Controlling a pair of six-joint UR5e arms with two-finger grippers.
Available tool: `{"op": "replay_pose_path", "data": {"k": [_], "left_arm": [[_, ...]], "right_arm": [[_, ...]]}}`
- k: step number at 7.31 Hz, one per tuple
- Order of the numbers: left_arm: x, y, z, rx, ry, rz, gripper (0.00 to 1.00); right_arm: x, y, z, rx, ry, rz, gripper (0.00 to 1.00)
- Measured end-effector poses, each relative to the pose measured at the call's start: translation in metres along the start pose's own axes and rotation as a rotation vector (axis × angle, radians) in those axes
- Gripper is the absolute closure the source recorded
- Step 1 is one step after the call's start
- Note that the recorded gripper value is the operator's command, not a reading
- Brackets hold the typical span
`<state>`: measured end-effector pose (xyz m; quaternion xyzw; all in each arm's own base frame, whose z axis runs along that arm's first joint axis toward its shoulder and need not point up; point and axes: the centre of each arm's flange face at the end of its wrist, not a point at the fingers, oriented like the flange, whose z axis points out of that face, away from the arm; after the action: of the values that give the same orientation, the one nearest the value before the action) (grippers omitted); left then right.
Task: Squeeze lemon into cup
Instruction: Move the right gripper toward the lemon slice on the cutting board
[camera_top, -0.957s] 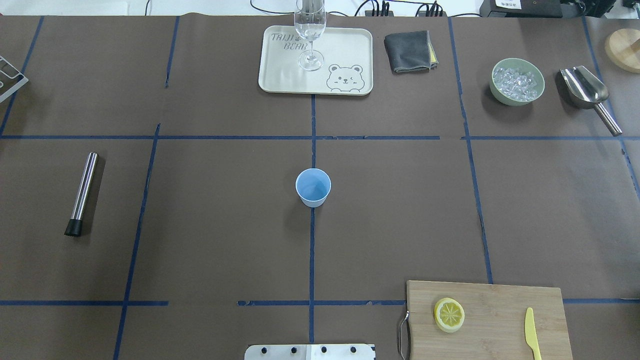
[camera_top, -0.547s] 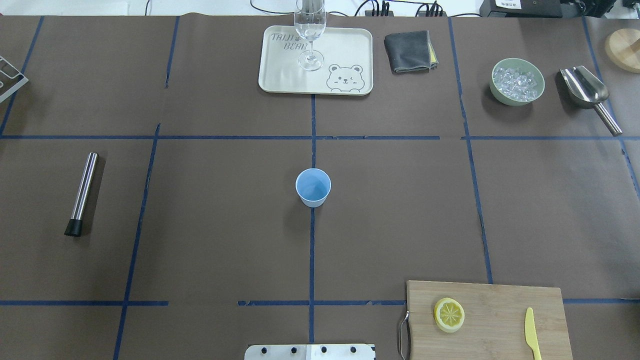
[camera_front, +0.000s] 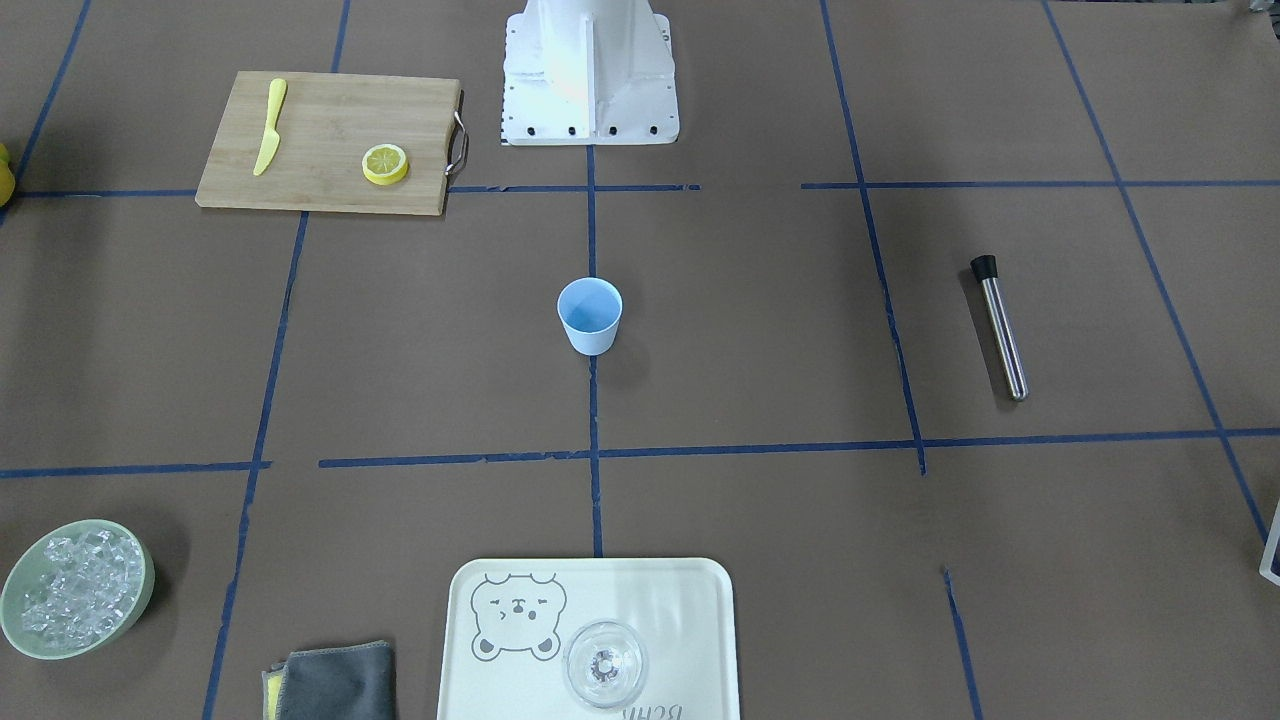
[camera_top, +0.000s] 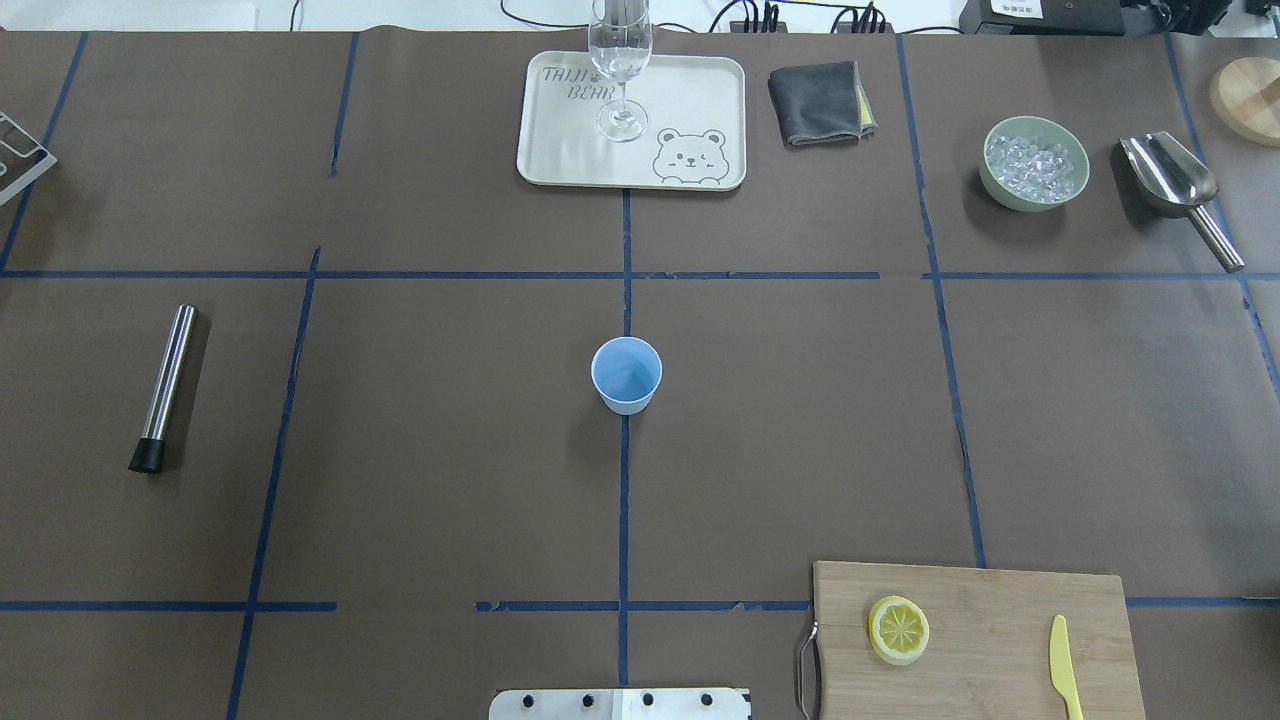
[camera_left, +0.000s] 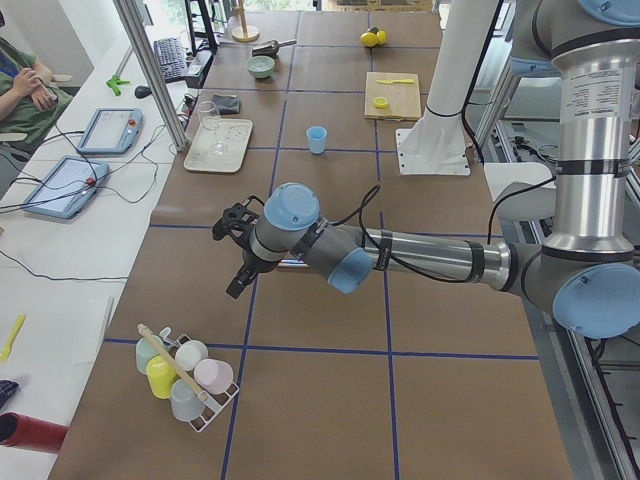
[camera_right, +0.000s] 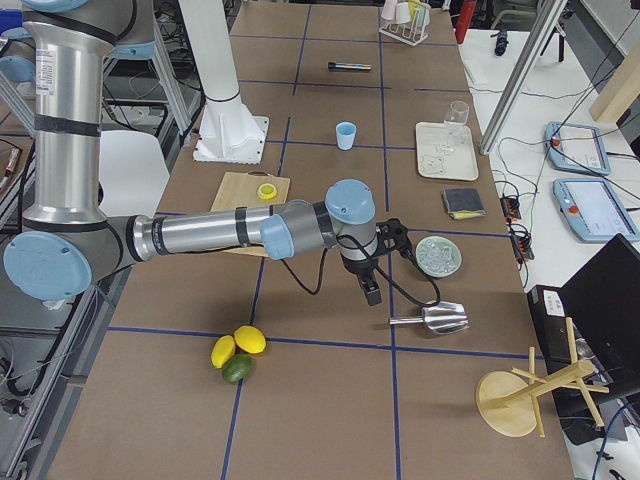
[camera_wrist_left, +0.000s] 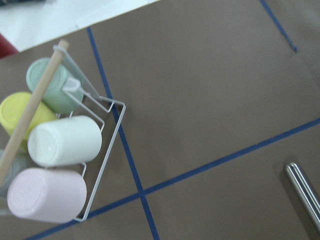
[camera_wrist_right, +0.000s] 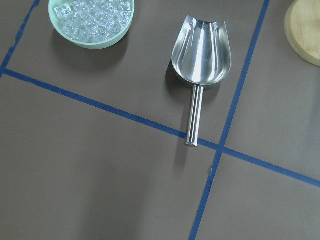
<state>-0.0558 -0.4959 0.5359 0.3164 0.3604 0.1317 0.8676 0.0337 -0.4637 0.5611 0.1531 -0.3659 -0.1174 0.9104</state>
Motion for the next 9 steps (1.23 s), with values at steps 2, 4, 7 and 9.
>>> {"op": "replay_pose_path", "data": {"k": [2,4,7,9], "left_arm": [[0.005,-0.014,-0.005,0.062,0.004,0.072,0.0],[-0.001,0.005,0.008,0.038,0.014,0.048,0.0],[-0.014,0.039,0.022,-0.052,0.008,-0.039,0.0],[-0.014,0.044,0.024,-0.109,0.008,-0.093,0.0]], "right_arm": [[-0.012,-0.008,-0.01,0.03,-0.014,0.036,0.0],[-0.04,-0.022,-0.013,0.099,-0.039,0.095,0.0],[-0.124,-0.029,0.023,0.116,-0.112,0.106,0.0],[-0.208,-0.01,0.038,0.091,-0.116,0.155,0.0]]}}
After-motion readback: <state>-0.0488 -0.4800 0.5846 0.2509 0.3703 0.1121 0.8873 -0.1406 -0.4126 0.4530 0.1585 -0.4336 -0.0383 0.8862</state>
